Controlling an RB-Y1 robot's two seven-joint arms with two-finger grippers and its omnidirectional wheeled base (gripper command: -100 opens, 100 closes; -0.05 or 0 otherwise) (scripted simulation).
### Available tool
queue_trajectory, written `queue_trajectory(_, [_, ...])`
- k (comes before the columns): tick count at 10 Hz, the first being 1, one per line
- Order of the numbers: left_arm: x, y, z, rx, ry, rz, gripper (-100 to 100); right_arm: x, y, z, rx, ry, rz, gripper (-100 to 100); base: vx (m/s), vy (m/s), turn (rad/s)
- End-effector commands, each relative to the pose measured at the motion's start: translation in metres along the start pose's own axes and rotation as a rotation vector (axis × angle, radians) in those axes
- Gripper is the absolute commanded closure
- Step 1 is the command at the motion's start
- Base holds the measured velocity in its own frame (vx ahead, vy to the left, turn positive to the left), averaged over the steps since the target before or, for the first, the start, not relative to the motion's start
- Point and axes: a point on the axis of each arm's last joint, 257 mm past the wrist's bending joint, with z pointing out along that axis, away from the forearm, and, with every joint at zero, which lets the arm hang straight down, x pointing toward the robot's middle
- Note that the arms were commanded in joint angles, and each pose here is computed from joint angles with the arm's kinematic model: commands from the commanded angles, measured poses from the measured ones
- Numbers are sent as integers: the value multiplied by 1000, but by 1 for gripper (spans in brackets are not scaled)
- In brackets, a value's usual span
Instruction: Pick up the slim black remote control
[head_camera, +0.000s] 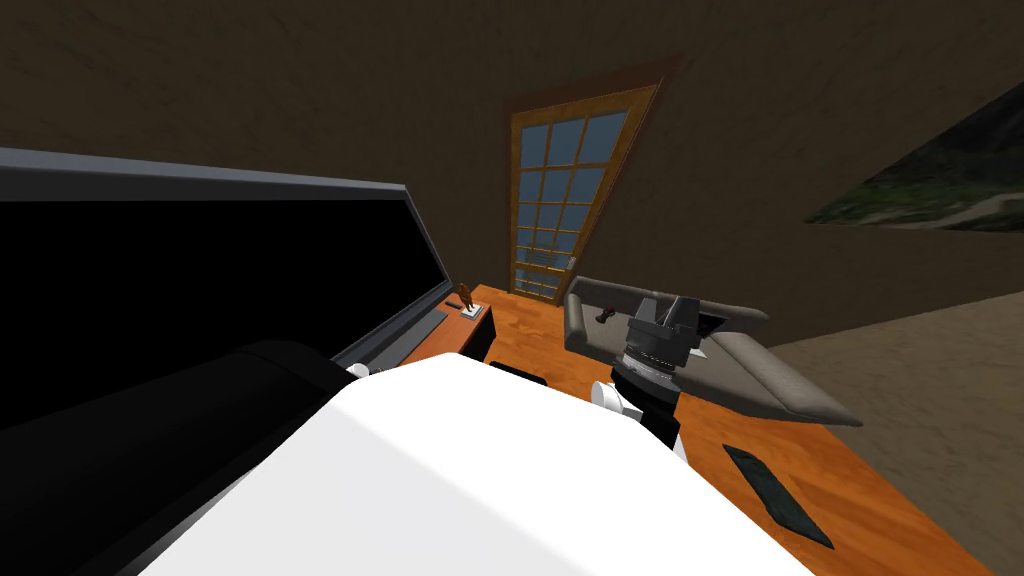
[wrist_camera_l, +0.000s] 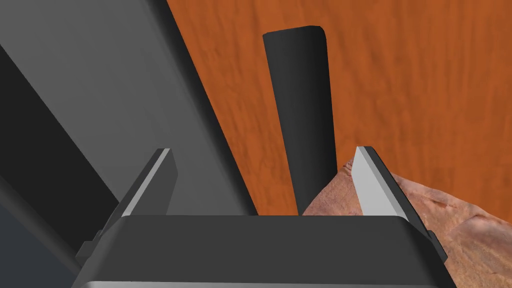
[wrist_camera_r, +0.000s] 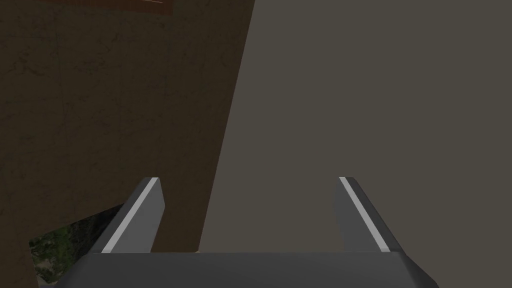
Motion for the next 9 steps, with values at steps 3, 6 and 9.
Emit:
queue_trajectory(3, [-13, 21, 4, -63, -13, -70, -100, 0, 0, 0, 0, 0, 0, 0, -22, 36, -109])
queue_trajectory(6, [-29, 42, 6, -116, -37, -127, -100, 0, 0, 0, 0, 0, 0, 0, -31, 42, -149])
queue_trajectory(9, [-35, 56, 8, -151, -44, -168, -100, 0, 0, 0, 0, 0, 0, 0, -25, 34, -83])
